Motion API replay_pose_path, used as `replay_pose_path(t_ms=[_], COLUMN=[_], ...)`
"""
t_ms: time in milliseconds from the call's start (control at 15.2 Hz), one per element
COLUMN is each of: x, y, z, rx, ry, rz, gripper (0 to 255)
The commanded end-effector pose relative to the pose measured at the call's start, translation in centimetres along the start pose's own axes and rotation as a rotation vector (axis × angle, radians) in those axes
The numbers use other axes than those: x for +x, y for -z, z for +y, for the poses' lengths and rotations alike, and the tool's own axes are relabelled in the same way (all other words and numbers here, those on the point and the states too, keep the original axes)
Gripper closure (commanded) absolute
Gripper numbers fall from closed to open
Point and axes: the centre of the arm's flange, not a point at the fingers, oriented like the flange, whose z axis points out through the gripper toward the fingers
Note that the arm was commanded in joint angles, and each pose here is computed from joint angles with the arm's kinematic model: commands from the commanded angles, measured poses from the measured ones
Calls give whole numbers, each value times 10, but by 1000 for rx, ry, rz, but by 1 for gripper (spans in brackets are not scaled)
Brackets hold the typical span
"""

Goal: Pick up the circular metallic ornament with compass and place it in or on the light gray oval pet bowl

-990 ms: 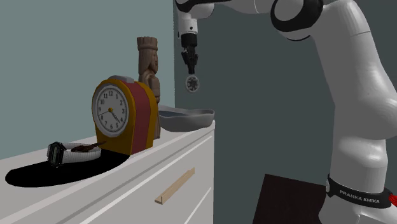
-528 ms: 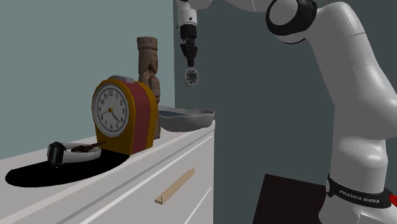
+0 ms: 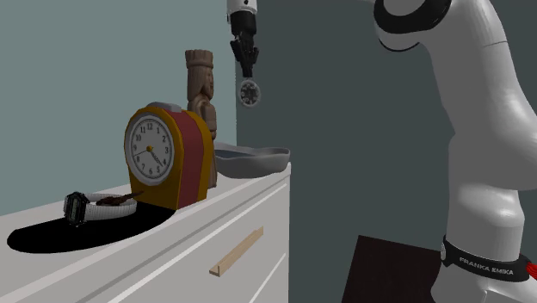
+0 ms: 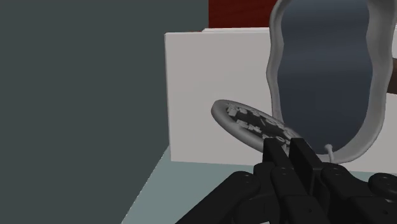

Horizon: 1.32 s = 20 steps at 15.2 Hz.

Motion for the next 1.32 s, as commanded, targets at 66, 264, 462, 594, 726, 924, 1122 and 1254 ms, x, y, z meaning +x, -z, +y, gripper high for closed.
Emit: replay_pose_path(t_ms=[66,264,462,594,726,924,1122,1254], x=[-5,-11,-15,-15,-14,-13,-13,-13], y=[15,26,31,21,10,-6,-11,-23], z=[-37,-74,-106,-107,-107,-108,-108,-105], rx=[0,0,0,0,0,0,0,-9], ry=[-1,-1,-1,-1,-1,-1,-1,12], rz=[-1,-1,-1,-1,-1,-1,-2,22], gripper=[255,255,255,255,255,255,255,0])
